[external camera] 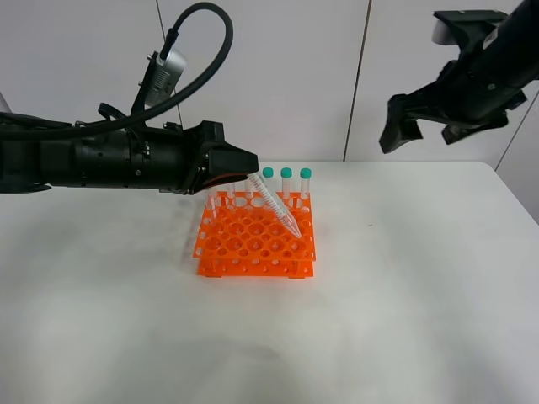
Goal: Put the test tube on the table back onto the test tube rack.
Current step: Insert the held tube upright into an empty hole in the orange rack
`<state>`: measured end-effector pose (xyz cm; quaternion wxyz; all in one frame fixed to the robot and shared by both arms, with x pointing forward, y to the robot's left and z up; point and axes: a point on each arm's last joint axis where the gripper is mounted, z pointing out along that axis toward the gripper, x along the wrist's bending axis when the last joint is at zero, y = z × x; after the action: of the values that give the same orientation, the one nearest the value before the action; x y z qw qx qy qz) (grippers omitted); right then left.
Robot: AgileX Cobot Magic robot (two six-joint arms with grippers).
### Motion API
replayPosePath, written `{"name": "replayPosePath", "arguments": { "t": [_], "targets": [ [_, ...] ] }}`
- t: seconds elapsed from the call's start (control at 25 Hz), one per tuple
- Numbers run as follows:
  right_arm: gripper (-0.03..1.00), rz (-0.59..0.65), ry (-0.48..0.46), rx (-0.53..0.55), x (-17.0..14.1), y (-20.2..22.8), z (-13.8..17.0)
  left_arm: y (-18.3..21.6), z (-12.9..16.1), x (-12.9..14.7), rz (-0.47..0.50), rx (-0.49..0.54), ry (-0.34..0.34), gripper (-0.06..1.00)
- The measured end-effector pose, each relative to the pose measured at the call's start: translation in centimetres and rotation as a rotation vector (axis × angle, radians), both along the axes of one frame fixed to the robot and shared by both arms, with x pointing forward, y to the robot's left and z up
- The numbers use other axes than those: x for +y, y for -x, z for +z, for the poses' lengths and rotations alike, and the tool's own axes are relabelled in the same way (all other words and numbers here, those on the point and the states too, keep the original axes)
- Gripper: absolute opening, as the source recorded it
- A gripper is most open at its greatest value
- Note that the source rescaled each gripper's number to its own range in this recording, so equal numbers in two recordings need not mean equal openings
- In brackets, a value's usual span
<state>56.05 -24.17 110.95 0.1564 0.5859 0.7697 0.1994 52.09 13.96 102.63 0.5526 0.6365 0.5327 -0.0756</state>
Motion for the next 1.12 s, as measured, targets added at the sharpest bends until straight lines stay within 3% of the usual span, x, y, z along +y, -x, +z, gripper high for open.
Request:
{"name": "replayPosePath", "arguments": {
  "t": [0.12,0.28,0.52,0.72,0.96,1.12],
  "targets": [
    [1.0,-0.111,0.001,0.083,-2.7,-0.1,-0.7,0.0,0.0,0.0,0.0,0.0,0.0,0.0],
    [1.0,-0.172,0.024,0.206,-4.6,0.9,-1.1,0.0,0.0,0.0,0.0,0.0,0.0,0.0],
    [1.0,-0.186,0.043,0.234,-4.9,2.5,-1.4,0.1,0.0,-0.1,-0.008,0.0,0.005,0.0],
    [1.0,-0.189,0.045,0.261,-5.0,8.1,-2.2,0.1,0.1,-0.1,-0.017,0.001,0.012,0.0],
    [1.0,-0.19,0.036,0.208,-5.2,17.1,-3.5,0.2,0.1,-0.1,-0.021,0.001,0.014,0.0],
    [1.0,-0.192,0.0,-0.016,-5.3,22.4,-4.1,0.2,0.1,-0.1,-0.021,0.001,0.015,0.0]
  ]
}}
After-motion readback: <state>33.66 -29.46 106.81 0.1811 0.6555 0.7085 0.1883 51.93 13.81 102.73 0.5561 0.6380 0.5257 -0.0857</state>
